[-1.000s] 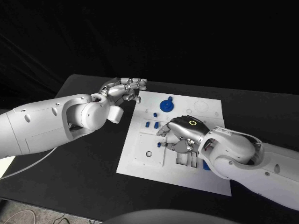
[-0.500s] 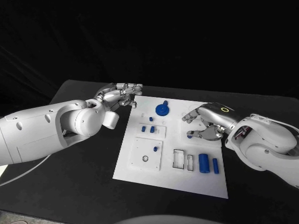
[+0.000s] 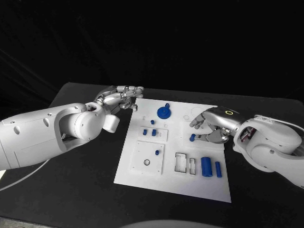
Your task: Assemble the parts on the task board
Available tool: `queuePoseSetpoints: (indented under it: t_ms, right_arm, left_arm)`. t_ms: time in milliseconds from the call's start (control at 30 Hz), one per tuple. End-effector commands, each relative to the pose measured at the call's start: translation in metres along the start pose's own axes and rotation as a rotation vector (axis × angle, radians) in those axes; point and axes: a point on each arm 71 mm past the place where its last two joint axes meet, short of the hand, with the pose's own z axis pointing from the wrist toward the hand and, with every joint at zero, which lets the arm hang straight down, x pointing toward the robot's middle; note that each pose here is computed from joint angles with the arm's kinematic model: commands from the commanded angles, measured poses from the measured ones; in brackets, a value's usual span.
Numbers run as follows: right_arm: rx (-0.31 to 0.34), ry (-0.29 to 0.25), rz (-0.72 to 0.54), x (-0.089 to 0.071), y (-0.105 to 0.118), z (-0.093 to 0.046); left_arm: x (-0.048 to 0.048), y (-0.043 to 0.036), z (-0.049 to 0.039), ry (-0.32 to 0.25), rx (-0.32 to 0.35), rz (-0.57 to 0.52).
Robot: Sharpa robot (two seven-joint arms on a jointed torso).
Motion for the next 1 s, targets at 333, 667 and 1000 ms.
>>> queuePoseSetpoints:
  t_ms: [333,667,1000]
  right_arm:
    - [0.001,0.104,-0.037,0.013,0.004,0.004]
    - [-0.002,0.112,-0.043,0.017,0.007,0.008]
    - [0.001,0.057,-0.033,0.015,0.008,0.010]
  left_arm:
    - [0.0021,-0.0004,-0.0001,0.022,0.005,-0.003]
    - [0.0027,-0.0002,0.0001,0.023,0.004,-0.003]
    - [0.0028,-0.0002,0.0001,0.025,0.003,-0.004]
